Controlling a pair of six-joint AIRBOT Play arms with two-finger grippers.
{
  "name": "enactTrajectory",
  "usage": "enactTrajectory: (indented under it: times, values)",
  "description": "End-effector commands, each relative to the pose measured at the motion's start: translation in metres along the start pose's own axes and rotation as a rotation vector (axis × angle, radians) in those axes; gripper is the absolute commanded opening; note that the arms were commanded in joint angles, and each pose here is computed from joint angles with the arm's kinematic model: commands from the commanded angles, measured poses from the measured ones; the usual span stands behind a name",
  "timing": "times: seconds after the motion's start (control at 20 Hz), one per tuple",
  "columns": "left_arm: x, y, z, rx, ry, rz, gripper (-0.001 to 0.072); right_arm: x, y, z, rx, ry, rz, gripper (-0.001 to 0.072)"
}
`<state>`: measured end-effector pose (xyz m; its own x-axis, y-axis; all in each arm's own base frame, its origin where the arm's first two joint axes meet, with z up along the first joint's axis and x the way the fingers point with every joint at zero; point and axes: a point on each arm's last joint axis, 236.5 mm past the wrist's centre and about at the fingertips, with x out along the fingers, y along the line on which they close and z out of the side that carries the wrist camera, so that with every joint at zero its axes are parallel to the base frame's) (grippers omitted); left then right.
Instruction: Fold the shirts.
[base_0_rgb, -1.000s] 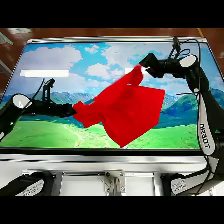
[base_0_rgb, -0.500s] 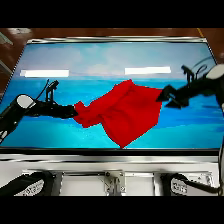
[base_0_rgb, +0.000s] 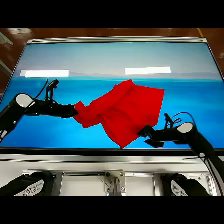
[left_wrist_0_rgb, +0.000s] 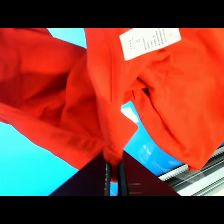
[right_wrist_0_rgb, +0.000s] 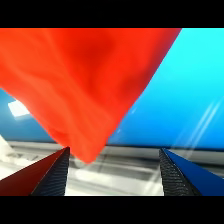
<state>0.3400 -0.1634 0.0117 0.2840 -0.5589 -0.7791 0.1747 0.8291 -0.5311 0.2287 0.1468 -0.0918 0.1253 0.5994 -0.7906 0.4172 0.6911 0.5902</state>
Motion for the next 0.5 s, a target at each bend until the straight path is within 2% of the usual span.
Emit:
enactTrajectory:
  times: [0.0,0.1,0.3,0.35,0.45]
  values:
    - [-0.006,-0.006,0.008,0.020,-0.014,-0.006,0.0048,0.021,0.004,0.007,0.034,-0.119,-0.006,0.0671]
    - [-0.010,-0.010,0.010,0.072,-0.010,-0.013,0.0048,0.027,0.008,0.013,0.059,-0.153,0.000,0.0632]
    - [-0.012,-0.012,0.012,0.083,-0.012,-0.016,0.0048,0.042,0.007,0.016,0.128,-0.138,0.021,0.0631]
    - [-0.012,-0.012,0.012,0.084,-0.012,-0.015,0.0048,0.045,0.010,0.017,0.129,-0.128,0.036,0.0580]
    - [-0.012,-0.012,0.012,0.127,-0.013,-0.015,0.0048,0.047,0.020,0.022,0.119,-0.129,0.067,0.0298]
